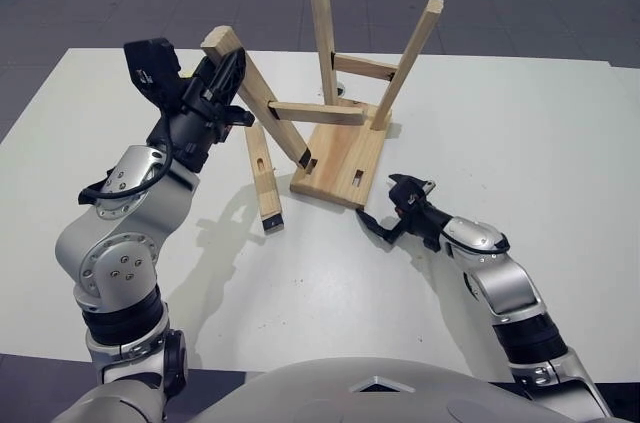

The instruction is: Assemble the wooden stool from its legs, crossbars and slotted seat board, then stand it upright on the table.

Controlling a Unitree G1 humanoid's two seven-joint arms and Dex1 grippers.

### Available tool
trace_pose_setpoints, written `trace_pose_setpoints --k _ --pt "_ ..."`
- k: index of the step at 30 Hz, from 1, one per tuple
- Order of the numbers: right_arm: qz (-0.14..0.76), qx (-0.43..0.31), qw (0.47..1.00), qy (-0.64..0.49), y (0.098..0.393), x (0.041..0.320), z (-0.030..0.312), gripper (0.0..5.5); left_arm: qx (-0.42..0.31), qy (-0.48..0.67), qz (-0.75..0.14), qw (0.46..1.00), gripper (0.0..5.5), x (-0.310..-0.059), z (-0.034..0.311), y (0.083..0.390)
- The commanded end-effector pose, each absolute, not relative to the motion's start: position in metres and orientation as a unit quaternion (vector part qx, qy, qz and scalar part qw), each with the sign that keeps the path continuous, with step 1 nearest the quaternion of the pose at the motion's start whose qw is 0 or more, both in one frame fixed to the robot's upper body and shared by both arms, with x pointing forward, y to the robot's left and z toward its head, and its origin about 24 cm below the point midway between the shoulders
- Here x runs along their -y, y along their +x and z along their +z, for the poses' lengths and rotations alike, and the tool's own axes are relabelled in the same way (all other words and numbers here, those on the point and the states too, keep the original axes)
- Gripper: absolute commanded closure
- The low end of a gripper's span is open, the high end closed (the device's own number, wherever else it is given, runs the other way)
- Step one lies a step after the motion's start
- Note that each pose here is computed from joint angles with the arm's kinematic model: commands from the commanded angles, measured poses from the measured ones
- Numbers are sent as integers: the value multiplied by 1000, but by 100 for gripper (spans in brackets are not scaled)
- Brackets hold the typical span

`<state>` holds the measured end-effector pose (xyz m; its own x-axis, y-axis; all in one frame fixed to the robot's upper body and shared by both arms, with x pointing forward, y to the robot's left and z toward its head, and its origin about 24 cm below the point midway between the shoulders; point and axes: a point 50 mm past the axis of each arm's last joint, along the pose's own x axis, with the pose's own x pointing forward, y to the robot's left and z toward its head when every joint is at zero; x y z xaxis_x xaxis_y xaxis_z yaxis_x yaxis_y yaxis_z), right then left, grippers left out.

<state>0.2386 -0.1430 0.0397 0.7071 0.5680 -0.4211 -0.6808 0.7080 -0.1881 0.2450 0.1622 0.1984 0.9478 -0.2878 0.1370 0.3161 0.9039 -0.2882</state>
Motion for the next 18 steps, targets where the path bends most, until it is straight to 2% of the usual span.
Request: trace_pose_setpoints --k 1,9,18 --pt "338 -163 911 -172 243 140 41 10 44 -167 -148 974 447 -156 193 246" --pt "353 -159 906 -169 243 132 41 10 35 -165 -137 976 448 -151 179 244" --pt "353 -161 905 -172 243 134 41 10 65 -162 -137 975 448 -154 188 246"
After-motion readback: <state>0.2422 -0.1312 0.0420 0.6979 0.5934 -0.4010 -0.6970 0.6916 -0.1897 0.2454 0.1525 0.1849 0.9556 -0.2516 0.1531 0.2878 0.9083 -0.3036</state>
